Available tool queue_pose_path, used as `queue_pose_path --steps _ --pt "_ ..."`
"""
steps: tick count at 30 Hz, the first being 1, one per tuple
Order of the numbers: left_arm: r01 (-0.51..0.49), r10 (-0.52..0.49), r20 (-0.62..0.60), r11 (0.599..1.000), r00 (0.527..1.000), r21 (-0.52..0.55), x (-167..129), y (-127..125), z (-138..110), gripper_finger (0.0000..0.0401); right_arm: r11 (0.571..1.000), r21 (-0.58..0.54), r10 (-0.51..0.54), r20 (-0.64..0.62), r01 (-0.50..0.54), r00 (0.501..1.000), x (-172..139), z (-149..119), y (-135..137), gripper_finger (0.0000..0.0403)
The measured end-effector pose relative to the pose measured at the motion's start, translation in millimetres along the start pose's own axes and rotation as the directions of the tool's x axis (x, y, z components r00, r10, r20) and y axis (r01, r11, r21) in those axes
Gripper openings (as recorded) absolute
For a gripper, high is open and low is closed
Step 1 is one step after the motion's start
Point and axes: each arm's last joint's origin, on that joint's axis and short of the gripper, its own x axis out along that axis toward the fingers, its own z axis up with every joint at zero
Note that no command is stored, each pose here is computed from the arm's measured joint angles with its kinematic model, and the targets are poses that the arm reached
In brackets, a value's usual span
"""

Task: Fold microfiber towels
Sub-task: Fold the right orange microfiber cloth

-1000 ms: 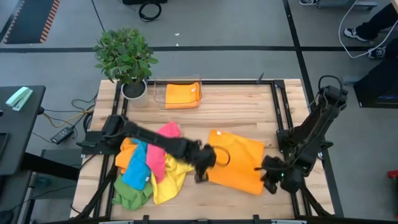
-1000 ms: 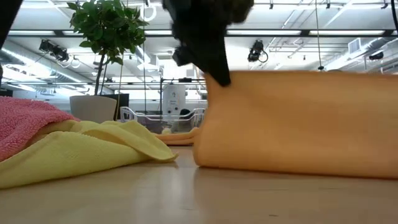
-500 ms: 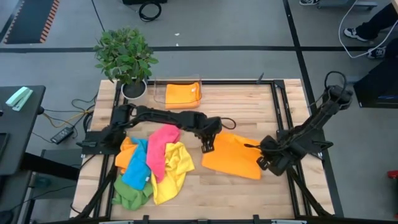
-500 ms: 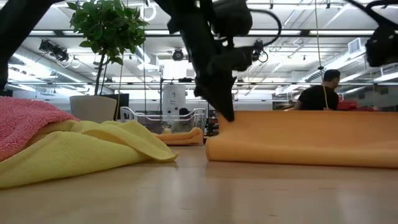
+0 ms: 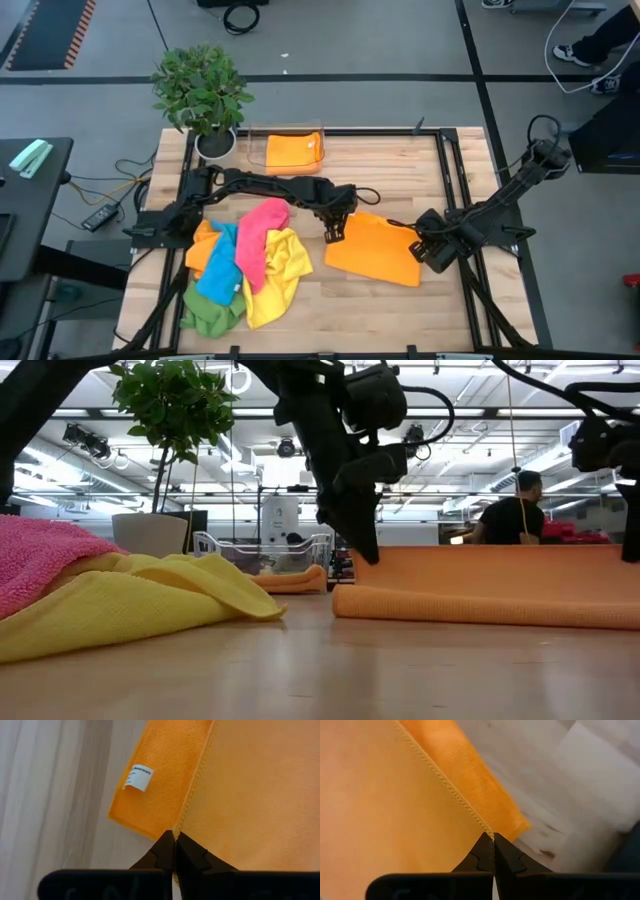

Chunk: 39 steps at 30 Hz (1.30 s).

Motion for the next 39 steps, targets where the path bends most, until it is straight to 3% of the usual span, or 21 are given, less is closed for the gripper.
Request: queue_pose_path --steps 15,20,31,35,39 --pt "-0.001 0.001 0.023 1.0 1.0 0.012 0.0 2.9 2.5 0.0019 0.997 0.009 -0.073 0.007 0.073 0.997 6.7 13.7 0.2 0.0015" --pt "0.0 -0.001 0.033 1.0 0.999 0.012 0.0 2.4 3.4 0.0031 0.996 0.032 -0.082 0.008 0.082 0.997 8.1 17.1 -0.2 0.0046" --pt "-0.005 0.005 0.013 0.999 1.0 -0.038 -0.1 4.2 1.7 0.0117 0.989 0.11 -0.108 0.07 0.1 0.992 5.4 24.8 -0.9 0.0162" --pt "-0.003 -0.001 -0.039 0.995 0.999 -0.1 -0.3 3.3 -3.4 0.0133 0.991 0.132 -0.022 0.048 0.016 0.999 -5.2 25.9 10.8 0.0168" --pt "0.045 -0.049 -0.05 0.996 0.998 -0.076 -0.9 -16.5 -6.3 0.0137 0.96 0.151 0.23 0.046 -0.235 0.972 -13.6 16.3 36.1 0.0157"
